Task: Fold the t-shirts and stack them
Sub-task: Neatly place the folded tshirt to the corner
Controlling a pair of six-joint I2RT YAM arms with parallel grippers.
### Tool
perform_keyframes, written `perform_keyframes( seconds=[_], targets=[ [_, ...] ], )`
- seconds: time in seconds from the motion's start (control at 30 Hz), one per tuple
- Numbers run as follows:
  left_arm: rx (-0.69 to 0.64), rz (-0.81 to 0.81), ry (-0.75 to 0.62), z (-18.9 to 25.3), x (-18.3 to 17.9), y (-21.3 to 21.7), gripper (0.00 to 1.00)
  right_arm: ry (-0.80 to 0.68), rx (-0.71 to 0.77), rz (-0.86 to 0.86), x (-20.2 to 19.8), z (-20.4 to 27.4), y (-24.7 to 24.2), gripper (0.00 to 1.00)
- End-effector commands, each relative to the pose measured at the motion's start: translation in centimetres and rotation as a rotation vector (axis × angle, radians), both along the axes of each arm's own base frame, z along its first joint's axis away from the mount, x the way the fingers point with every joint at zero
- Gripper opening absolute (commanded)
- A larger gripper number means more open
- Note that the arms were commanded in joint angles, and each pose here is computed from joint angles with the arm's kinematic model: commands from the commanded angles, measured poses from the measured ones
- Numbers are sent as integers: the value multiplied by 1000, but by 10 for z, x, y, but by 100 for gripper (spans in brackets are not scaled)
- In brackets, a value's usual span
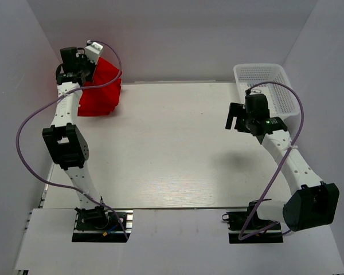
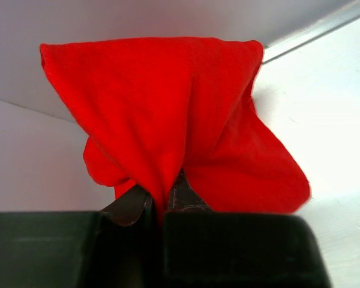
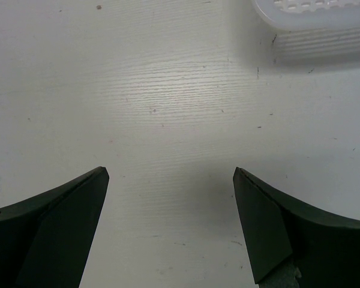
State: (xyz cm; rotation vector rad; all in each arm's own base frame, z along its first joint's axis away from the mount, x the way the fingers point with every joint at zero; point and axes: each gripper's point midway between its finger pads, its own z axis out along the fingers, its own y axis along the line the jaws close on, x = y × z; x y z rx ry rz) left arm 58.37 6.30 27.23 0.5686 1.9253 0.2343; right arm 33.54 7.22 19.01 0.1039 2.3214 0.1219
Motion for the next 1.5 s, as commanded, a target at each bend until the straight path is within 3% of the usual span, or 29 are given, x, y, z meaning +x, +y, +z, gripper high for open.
perform_keyframes(
  seconds=[0.0, 0.3, 0.53, 0.6, 0.63, 0.67, 0.97, 1.13, 1.27, 1.4, 1.47],
  targets=[
    [-8, 40, -98, 22, 14, 14, 0, -41, 3, -14, 13, 15, 3, 90],
    [17, 126, -62, -13, 24, 52, 0, -28, -16, -19, 20, 12, 5, 90],
    [58, 299, -45, -46, 33, 93, 0, -32, -17, -13, 21, 12, 6, 90],
    [72, 354, -61, -45, 34, 103, 48, -25, -20, -10, 23, 10, 7, 90],
    [74, 420, -59, -54, 34, 117, 79, -27, -19, -14, 23, 11, 6, 90],
    [72, 446, -73, -48, 34, 121, 100, -27, -21, -14, 24, 11, 6, 90],
    [25, 502, -134, -27, 33, 124, 100, -8, -6, 15, 26, 7, 14, 90],
    [-44, 364, -99, -19, 20, 75, 100, -32, 27, 37, 18, 9, 18, 90],
    [-234, 211, -12, -18, -4, 12, 100, -75, 48, 57, 10, 5, 19, 90],
    [-526, 139, 138, -36, -48, -54, 100, -76, 104, 83, 1, -16, 28, 90],
    [-589, 89, 148, -33, -65, -88, 100, -80, 121, 95, -10, -23, 28, 90]
  ],
)
